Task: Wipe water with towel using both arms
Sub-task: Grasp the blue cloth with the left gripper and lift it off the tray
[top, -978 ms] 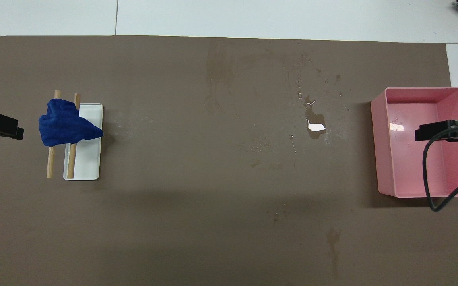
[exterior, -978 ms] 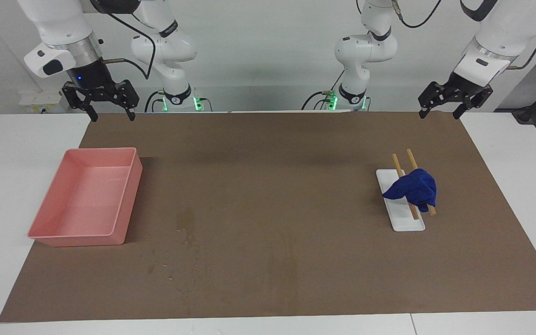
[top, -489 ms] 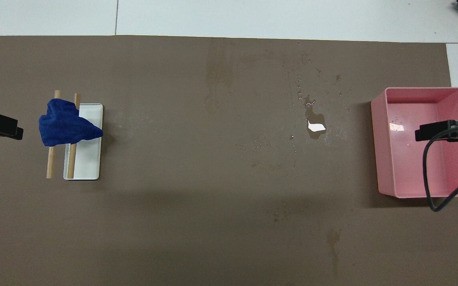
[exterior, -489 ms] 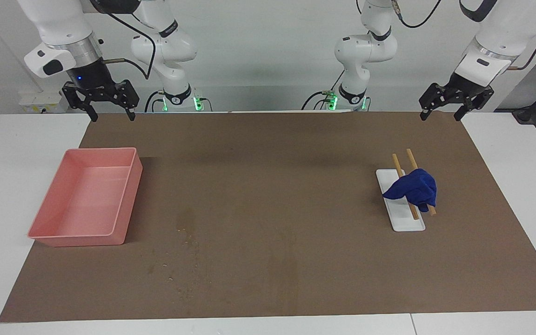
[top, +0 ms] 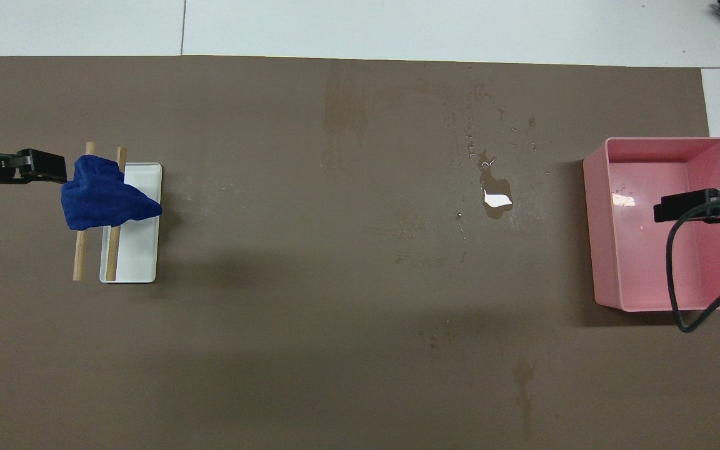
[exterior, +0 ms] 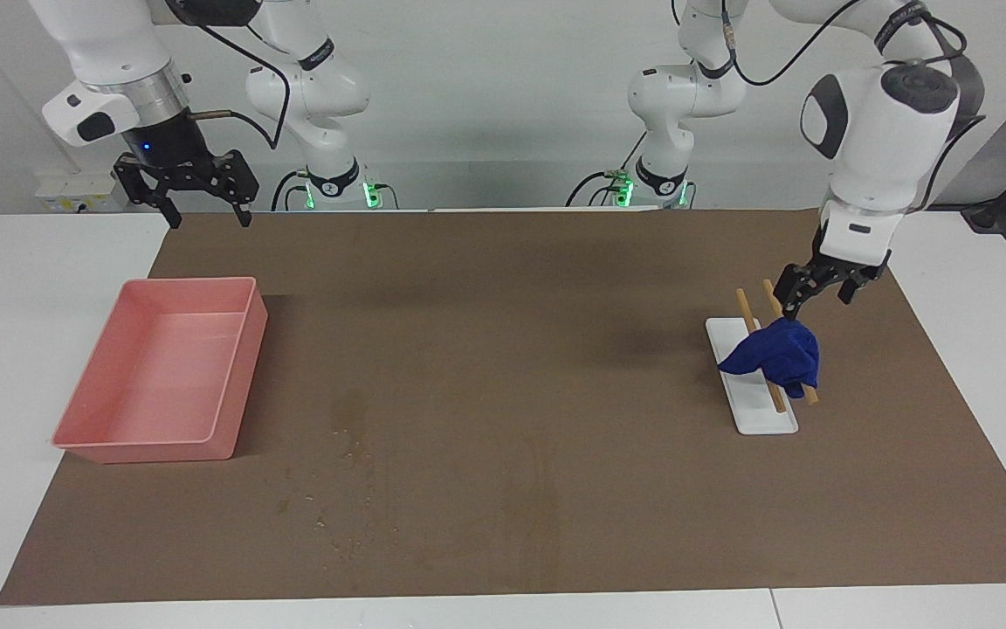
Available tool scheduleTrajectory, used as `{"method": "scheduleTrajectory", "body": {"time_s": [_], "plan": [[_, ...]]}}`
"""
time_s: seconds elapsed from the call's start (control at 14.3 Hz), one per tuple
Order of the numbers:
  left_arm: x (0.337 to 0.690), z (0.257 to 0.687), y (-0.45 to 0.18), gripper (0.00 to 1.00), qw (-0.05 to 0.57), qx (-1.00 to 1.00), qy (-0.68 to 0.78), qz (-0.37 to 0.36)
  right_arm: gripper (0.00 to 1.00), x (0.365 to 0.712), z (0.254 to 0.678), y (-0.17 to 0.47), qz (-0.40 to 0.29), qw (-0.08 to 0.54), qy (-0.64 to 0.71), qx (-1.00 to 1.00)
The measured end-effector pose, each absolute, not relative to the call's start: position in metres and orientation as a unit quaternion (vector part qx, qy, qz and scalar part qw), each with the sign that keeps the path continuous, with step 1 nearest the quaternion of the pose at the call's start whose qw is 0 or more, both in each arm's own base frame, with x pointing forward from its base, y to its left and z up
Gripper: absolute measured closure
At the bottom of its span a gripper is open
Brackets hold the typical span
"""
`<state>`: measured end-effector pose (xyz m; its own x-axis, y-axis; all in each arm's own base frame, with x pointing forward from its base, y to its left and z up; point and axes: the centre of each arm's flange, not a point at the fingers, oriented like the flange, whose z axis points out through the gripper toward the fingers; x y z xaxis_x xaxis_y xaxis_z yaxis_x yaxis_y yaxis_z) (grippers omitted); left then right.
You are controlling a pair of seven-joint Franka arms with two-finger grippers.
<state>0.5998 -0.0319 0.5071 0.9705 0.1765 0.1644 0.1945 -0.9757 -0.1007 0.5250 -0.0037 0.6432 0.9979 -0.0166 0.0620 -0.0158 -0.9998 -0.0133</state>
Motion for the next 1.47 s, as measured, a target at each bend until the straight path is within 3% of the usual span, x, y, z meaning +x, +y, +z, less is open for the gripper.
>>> {"method": "scheduleTrajectory", "body": {"time_s": [0.49,0.91,0.98,1.12,1.47], "plan": [[0.605,0.436,-0.025,0.04,0.051,-0.989,-0.1,-0.093,0.0,0.52,0.641,0.006,-0.014,0.012,0.0,-1.0],[0.598,0.443,-0.018,0.76,0.054,-0.988,-0.105,-0.095,0.0,0.518,0.639,0.014,-0.011,0.035,-0.003,-0.999],[0.598,0.445,-0.016,0.79,0.049,-0.988,-0.114,-0.092,0.0,0.517,0.639,0.017,-0.01,0.049,0.001,-0.999],[0.6,0.459,-0.006,0.8,-0.004,-0.984,-0.168,-0.065,0.0,0.518,0.638,0.02,-0.006,0.078,0.041,-0.996],[0.615,0.531,0.019,0.84,-0.204,-0.916,-0.346,0.01,0.0,0.516,0.636,0.035,0.024,0.149,0.186,-0.971]]}}
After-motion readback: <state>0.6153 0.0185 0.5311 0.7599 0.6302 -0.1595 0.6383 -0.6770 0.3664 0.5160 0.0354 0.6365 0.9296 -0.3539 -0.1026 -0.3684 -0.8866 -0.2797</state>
